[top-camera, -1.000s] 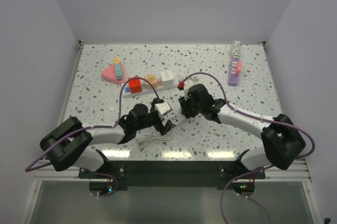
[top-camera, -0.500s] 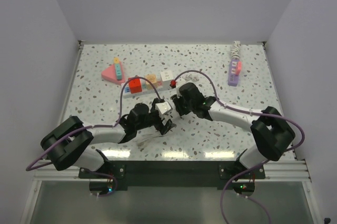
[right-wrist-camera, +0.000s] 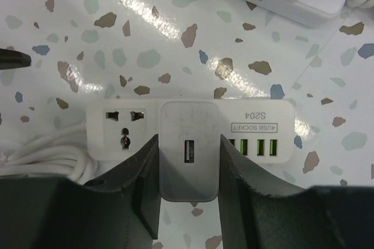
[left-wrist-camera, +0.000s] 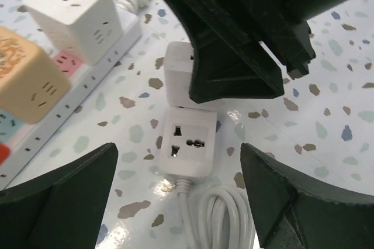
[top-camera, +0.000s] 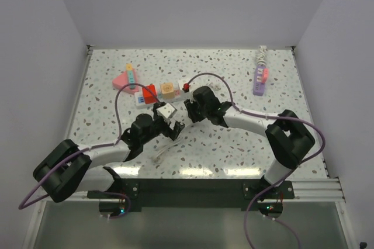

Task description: Insert the plug

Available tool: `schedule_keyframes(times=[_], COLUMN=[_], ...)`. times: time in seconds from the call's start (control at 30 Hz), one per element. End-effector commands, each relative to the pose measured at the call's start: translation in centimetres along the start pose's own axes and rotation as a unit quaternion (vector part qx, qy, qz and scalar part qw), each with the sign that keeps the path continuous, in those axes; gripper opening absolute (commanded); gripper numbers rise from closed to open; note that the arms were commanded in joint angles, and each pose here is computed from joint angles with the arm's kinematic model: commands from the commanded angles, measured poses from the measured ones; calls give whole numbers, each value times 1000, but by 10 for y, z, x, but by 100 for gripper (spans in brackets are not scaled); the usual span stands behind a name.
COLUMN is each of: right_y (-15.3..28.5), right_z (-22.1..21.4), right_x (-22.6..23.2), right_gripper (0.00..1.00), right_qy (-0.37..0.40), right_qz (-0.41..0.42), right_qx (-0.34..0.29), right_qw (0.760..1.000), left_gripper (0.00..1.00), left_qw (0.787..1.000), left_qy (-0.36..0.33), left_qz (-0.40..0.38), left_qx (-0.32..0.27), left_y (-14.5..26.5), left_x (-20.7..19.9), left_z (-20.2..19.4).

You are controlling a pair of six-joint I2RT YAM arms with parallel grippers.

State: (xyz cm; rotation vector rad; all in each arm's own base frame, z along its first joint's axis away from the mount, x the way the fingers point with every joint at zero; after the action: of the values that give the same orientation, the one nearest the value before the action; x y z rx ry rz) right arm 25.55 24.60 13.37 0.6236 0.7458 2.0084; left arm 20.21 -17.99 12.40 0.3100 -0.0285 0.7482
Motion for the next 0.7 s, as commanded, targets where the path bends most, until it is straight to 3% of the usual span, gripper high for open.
schedule_keyframes(times=[0.0,0.67], right_y=[-20,-62], right_z=[-57,-86], right_x=[-17,-21], right_gripper=[0,0], right_qy=[-4,14], right_qz=[-18,-91], right_qx=[152,253], right_qw=[988,963], left_gripper=[91,91], left_qw=[997,993], left_qy=[35,65], left_qz=[50,63], left_qx=[-48,-69], left_y=[6,15], left_x=[13,26], left_z=[9,5])
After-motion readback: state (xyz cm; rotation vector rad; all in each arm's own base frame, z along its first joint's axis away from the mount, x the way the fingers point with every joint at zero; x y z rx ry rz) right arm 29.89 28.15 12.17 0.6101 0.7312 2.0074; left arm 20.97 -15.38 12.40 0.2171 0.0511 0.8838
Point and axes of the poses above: each gripper's point midway between its finger pads, its own y axis back along the fingers, its own x axis along the line the jaws close on, z = x × y, the point moved 10 cm from there along y, back along the fingers, and after that the axes turned 8 degrees about -y, right-handed, at the moved point
